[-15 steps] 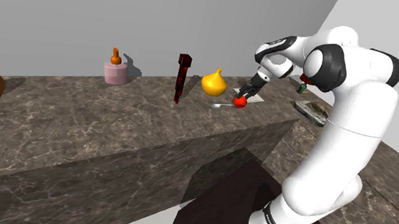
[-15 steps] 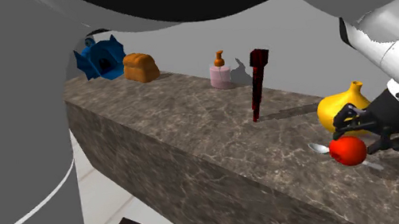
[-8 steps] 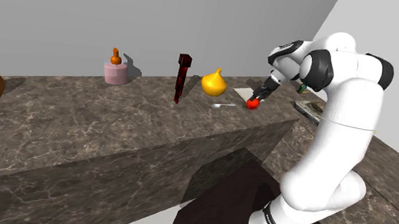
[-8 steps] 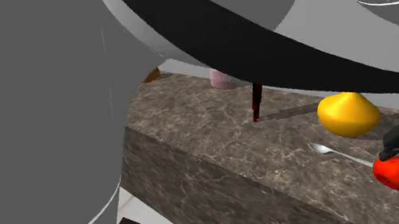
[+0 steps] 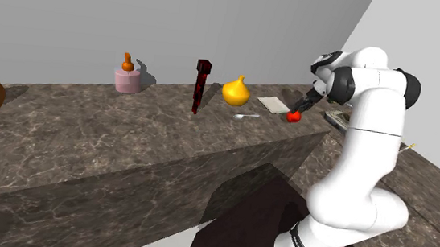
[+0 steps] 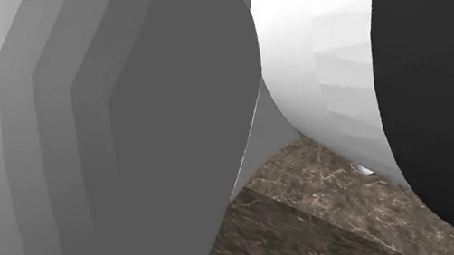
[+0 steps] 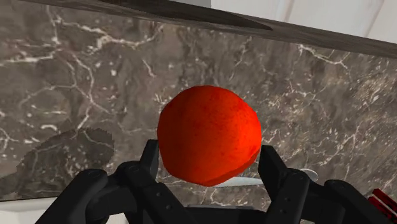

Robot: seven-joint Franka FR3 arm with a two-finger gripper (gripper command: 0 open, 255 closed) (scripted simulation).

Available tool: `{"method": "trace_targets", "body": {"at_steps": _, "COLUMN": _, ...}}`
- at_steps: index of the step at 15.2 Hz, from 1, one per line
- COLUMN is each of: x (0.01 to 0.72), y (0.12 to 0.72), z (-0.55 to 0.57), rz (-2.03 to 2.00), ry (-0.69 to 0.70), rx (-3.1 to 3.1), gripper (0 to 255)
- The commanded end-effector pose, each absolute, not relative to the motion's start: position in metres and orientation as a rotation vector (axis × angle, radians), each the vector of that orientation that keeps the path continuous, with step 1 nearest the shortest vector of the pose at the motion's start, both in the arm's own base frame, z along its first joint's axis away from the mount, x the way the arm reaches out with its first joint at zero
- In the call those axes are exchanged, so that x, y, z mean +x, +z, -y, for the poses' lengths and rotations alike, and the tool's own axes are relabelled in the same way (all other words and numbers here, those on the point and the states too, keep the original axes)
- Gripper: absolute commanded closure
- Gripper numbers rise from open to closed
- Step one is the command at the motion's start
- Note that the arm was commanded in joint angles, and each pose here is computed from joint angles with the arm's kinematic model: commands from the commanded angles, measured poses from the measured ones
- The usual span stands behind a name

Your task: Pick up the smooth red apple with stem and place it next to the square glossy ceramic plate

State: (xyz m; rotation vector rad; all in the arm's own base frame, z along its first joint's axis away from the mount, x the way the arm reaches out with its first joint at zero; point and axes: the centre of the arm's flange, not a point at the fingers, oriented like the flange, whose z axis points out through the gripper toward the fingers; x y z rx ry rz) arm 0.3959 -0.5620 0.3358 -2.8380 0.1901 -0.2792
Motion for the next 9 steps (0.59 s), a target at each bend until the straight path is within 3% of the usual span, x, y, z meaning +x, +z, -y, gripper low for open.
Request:
{"method": "trace_targets", "body": {"at_steps": 1, "x": 0.385, "y": 0.331, "z": 0.585, "rz": -0.188, "ry": -0.279, "rx": -2.837, "gripper": 255}}
{"method": "trace_targets", "body": {"at_steps": 9, "x": 0.369, "y": 0.296, "z": 0.62, "rz": -0.188, "ry": -0.279, "rx": -2.837, "gripper": 255}}
